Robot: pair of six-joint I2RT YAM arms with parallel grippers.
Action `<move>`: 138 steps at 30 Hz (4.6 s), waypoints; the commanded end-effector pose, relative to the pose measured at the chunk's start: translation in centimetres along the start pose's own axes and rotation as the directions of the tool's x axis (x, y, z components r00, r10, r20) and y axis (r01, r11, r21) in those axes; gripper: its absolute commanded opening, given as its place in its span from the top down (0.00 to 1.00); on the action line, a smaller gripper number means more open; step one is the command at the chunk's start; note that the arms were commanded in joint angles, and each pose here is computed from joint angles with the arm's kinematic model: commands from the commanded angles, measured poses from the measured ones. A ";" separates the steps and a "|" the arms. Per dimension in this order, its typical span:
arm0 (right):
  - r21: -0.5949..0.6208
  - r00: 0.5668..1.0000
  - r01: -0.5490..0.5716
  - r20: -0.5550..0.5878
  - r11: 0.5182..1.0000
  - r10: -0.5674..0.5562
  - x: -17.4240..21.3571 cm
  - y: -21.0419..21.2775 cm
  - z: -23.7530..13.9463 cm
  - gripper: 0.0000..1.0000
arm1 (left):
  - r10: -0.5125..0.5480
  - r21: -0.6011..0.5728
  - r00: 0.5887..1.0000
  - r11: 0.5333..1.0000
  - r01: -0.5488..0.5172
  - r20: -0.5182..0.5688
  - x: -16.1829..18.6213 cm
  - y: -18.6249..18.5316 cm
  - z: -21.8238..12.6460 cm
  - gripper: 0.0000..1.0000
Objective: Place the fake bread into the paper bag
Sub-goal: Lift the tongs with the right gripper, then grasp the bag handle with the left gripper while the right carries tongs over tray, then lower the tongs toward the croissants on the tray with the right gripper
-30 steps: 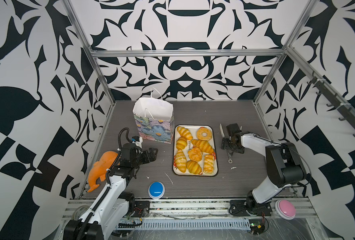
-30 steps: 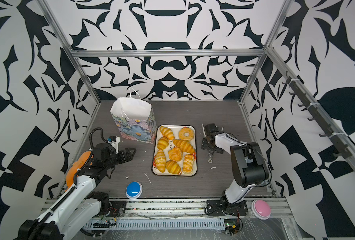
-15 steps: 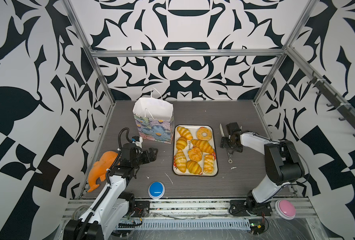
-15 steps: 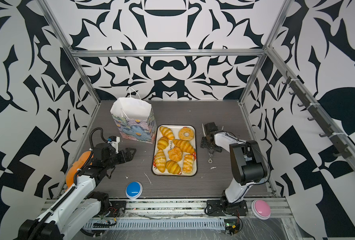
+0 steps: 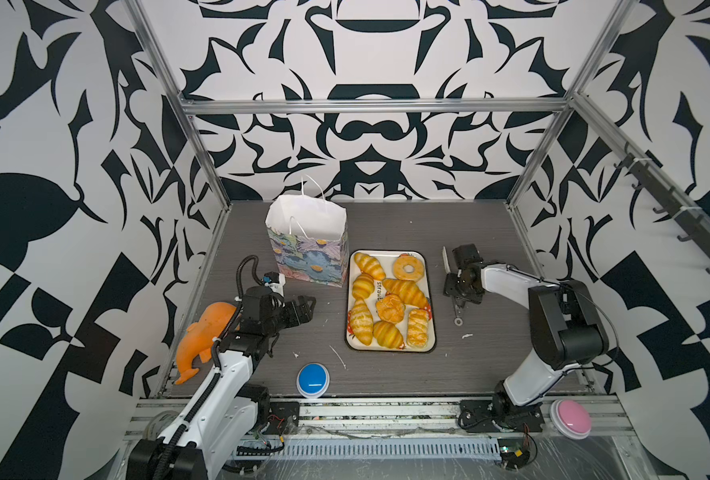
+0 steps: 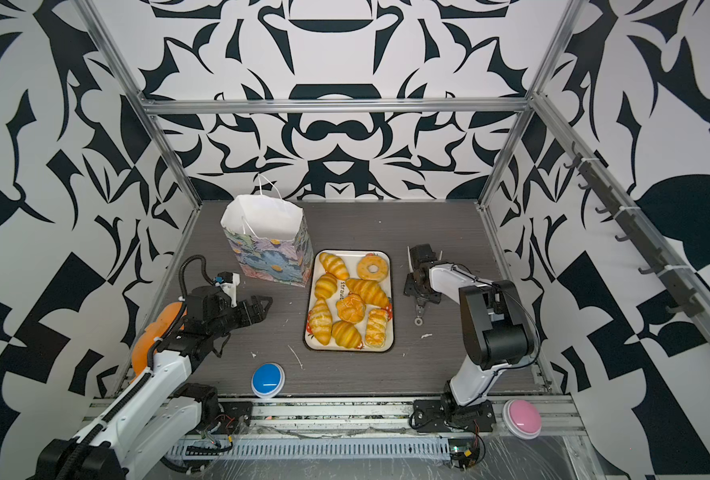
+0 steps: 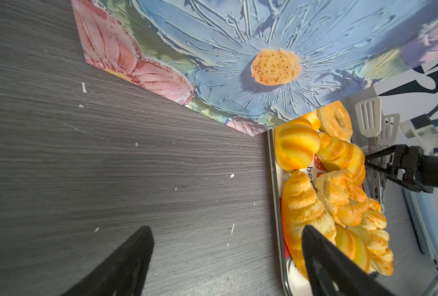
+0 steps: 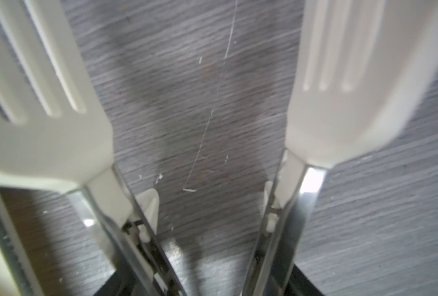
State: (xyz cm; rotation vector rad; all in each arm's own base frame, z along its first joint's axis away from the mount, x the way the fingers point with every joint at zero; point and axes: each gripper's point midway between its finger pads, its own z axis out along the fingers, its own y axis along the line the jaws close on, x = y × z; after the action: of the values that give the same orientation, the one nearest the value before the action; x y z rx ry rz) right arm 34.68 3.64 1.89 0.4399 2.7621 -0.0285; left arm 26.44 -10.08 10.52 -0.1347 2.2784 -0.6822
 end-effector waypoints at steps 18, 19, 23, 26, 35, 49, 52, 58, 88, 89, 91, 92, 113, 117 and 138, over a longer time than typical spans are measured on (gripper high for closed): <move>-0.050 0.987 -0.045 0.154 0.998 0.052 -1.3 -0.8 -5.8 0.44 | -0.004 0.010 0.999 1.000 0.004 0.054 0.1 -0.1 -1.1 0.06; -0.050 0.986 -0.045 0.161 0.998 0.052 -1.5 -0.9 -6.2 0.44 | -0.005 0.009 0.998 1.000 0.005 0.057 0.0 -0.1 -1.2 0.06; -0.046 0.983 -0.032 0.180 0.998 0.039 -1.9 -1.0 -7.4 0.46 | -0.002 0.007 0.998 1.000 0.002 0.056 -0.1 -0.2 -1.3 0.06; -0.046 0.982 -0.024 0.188 0.999 0.032 -2.0 -1.1 -8.2 0.47 | 0.003 0.004 0.999 1.000 -0.003 0.052 -0.5 -0.5 -1.6 0.06; -0.064 0.974 0.018 0.225 0.998 -0.003 -2.3 -0.2 -11.3 0.48 | 0.018 -0.015 0.996 1.000 -0.017 0.091 -3.9 -2.8 -5.2 0.14; -0.097 0.938 0.124 0.337 0.988 -0.085 -2.5 2.4 -18.0 0.49 | 0.032 0.168 0.985 0.984 -0.061 0.167 -11.4 -11.2 -11.7 0.26; -0.134 0.943 0.146 0.318 0.980 -0.097 -2.0 3.1 -18.5 0.49 | 0.016 0.269 0.989 0.962 -0.055 0.144 -12.9 -13.9 -12.2 0.30; -0.162 0.945 0.178 0.303 0.970 -0.123 -0.9 3.6 -18.6 0.50 | 0.004 0.400 0.989 0.914 -0.064 0.148 -16.0 -17.8 -13.4 0.31; -0.291 0.941 0.227 0.310 0.930 -0.133 1.2 4.7 -21.0 0.53 | 0.040 0.194 0.987 0.978 -0.070 0.155 -21.6 -14.8 -8.6 0.67; -0.304 0.942 0.239 0.302 0.922 -0.144 1.5 5.0 -21.0 0.53 | 0.050 0.183 0.986 0.980 -0.079 0.160 -21.6 -14.6 -8.9 0.69; -0.327 0.944 0.259 0.286 0.909 -0.166 2.0 5.5 -20.8 0.54 | 0.067 0.162 0.984 0.982 -0.094 0.165 -21.5 -14.1 -9.3 0.75; -0.339 0.945 0.264 0.278 0.903 -0.172 2.2 5.8 -20.7 0.54 | 0.077 0.150 0.983 0.984 -0.102 0.165 -21.3 -13.9 -9.4 0.77; -0.382 0.940 0.327 0.225 0.864 -0.256 4.3 8.4 -20.9 0.54 | 0.097 0.153 0.977 0.980 -0.127 0.192 -21.0 -13.9 -9.8 0.50; -0.386 0.939 0.328 0.234 0.862 -0.252 4.2 8.7 -21.2 0.54 | 0.084 0.134 0.983 0.985 -0.107 0.166 -21.1 -13.5 -9.3 0.49; -0.392 0.936 0.338 0.235 0.856 -0.262 4.9 9.7 -20.8 0.54 | 0.062 0.176 0.989 0.981 -0.086 0.136 -21.0 -13.3 -6.9 0.85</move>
State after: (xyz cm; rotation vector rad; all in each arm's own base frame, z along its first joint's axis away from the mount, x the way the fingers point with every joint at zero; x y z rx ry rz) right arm 25.40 15.62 18.47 -0.1337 2.6087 0.4187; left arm 35.41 -13.06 35.65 0.0092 2.0350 -0.8678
